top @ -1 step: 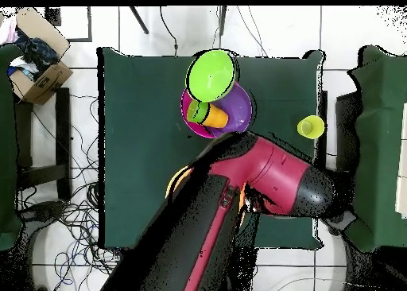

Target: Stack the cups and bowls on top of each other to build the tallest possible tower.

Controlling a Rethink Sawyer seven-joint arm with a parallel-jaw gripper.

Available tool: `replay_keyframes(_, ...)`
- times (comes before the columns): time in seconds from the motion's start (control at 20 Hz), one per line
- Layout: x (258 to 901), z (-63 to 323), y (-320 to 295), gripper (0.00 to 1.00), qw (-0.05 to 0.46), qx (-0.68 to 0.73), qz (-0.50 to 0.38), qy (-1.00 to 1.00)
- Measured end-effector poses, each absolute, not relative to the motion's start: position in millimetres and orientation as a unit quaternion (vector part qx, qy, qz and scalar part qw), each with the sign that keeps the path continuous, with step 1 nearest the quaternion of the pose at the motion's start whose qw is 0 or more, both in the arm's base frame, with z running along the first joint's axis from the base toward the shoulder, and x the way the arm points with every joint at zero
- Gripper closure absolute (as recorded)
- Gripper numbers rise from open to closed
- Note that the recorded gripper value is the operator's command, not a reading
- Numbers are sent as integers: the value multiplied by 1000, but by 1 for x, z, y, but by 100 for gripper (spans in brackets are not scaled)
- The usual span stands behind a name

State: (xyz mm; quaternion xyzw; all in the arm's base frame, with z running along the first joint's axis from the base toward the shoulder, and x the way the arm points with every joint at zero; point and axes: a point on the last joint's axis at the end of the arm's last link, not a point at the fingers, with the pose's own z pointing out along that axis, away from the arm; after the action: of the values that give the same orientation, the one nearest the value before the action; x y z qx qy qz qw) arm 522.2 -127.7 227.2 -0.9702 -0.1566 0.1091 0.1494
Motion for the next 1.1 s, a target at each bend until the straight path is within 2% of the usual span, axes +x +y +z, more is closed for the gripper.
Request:
replay_keyframes(0.3, 547, 250, -135, 100, 163, -967, 100, -166)
replay_keyframes(0.65, 589, 272, -150, 100, 144, -971, 59, -181)
replay_keyframes(1.1, 633, 276, -168, 100, 112, -975, 15, -191)
